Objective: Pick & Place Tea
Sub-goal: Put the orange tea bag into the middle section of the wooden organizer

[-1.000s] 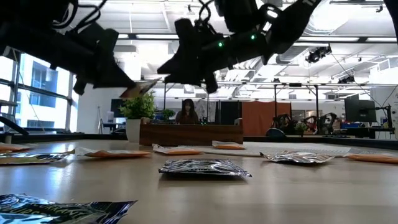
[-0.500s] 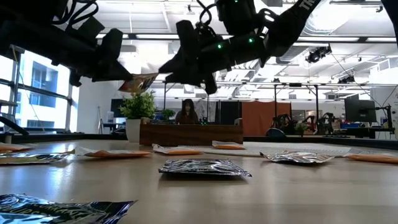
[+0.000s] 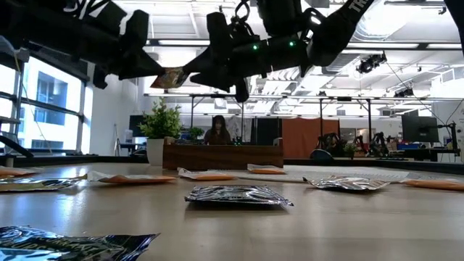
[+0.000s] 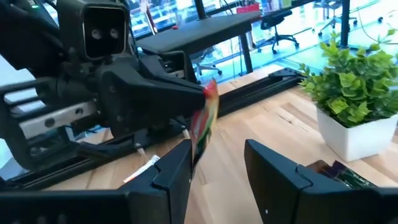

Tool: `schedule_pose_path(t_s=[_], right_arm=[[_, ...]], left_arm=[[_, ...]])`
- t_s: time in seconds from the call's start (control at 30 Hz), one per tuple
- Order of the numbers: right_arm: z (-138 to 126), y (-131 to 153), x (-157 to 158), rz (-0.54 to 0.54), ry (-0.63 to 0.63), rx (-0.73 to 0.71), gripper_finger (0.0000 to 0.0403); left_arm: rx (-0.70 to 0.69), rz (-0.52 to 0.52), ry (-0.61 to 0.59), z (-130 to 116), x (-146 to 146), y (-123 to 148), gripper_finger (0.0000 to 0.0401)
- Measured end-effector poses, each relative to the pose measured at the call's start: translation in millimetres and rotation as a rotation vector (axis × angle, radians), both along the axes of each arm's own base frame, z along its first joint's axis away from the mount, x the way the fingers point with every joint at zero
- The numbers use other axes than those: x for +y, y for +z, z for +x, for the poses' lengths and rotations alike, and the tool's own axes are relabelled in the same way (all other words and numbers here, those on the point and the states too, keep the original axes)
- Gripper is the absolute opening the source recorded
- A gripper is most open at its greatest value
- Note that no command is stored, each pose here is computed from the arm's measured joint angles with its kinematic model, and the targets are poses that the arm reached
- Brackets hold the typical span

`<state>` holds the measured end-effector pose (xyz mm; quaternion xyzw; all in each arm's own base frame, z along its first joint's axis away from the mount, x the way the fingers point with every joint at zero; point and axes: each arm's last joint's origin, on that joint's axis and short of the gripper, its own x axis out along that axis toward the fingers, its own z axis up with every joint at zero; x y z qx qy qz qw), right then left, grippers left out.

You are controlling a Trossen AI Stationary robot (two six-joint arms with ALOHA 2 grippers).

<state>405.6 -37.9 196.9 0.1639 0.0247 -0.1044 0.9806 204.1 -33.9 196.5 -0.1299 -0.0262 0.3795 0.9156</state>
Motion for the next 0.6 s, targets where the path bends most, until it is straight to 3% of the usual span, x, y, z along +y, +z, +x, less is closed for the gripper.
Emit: schedule_pose_path(t_s=[0.23, 0.37, 0.6], right_arm=[[0.0, -0.4, 0.1, -0.035, 0.006, 0.011, 0.0134], [0.4, -1.0, 4.6, -0.082, 0.054, 0.025, 0.0093], [-0.7, -9.8, 8.0, -0.074, 0.045, 0.122, 0.0011]], left_arm=[[0.058, 0.061, -0.047, 20.9, -6.9, 9.7, 0.0001], [0.150, 0.114, -0.017, 28.0, -8.5, 4.8, 0.0001], [0.158, 0.118, 0.005, 28.0, -8.2, 3.9, 0.0001]])
